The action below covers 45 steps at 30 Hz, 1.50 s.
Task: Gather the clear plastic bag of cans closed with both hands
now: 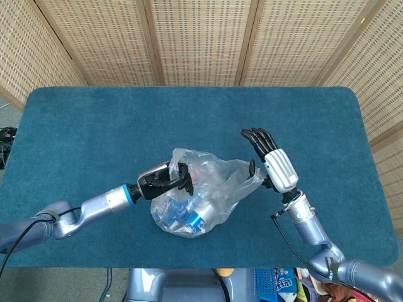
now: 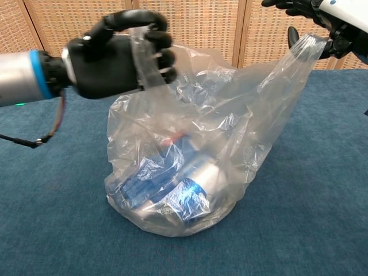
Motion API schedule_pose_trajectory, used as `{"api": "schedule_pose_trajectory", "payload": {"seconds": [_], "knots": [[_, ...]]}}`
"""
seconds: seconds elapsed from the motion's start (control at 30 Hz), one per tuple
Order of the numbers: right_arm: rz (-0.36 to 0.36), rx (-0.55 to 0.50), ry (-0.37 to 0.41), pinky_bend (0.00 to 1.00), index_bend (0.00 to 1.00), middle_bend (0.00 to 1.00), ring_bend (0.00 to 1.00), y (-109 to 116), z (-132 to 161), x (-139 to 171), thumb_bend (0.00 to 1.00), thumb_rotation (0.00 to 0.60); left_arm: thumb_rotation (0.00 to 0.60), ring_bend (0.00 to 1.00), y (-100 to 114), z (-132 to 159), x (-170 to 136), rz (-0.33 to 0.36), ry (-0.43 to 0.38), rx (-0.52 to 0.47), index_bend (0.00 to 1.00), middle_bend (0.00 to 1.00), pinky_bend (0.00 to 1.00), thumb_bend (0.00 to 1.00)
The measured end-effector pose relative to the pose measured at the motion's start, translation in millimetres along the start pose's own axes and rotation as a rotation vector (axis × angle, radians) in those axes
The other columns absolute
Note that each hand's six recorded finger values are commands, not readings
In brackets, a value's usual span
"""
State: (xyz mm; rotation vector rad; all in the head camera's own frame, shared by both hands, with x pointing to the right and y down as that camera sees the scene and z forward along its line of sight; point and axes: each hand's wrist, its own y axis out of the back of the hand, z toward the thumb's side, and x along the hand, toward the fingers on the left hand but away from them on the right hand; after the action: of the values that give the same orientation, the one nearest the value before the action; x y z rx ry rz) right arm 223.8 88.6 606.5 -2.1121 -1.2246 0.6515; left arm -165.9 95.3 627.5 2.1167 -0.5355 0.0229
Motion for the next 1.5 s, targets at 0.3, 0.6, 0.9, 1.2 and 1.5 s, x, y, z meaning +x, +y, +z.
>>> {"api": "schedule_pose_trajectory", "payload": {"seconds": [0.3, 0.6, 0.9, 1.2, 1.5], "knots": [[0.007, 0.004, 0.008, 0.00, 0.00, 0.12, 0.00, -3.7, 2.1, -0.5, 0.84, 0.600, 0.600, 0.00, 27.6, -0.8, -40.8, 0.061, 0.028, 0.099, 0.00, 0.00, 0.00, 0.19], [0.007, -0.008, 0.017, 0.00, 0.00, 0.12, 0.00, -0.8, 6.4, -0.4, 0.84, 0.600, 0.600, 0.00, -4.9, -11.7, -7.7, -0.049, 0.064, 0.038, 0.00, 0.00, 0.00, 0.19], [0.013, -0.028, 0.068, 0.00, 0.00, 0.12, 0.00, 5.2, 29.4, -7.5, 0.84, 0.600, 0.600, 0.00, -4.3, -10.1, -5.3, -0.037, 0.056, 0.081, 0.00, 0.00, 0.00, 0.19], [0.038, 0.001, 0.127, 0.00, 0.00, 0.12, 0.00, 4.6, 63.1, -22.1, 0.84, 0.600, 0.600, 0.00, -8.4, -3.5, -7.0, -0.031, 0.039, 0.115, 0.00, 0.00, 0.00, 0.19], [0.040, 0.017, 0.169, 0.00, 0.00, 0.12, 0.00, 4.9, 92.4, -44.2, 0.84, 0.600, 0.600, 0.00, -25.4, 10.3, -15.5, -0.078, 0.002, 0.182, 0.00, 0.00, 0.00, 0.19]]}}
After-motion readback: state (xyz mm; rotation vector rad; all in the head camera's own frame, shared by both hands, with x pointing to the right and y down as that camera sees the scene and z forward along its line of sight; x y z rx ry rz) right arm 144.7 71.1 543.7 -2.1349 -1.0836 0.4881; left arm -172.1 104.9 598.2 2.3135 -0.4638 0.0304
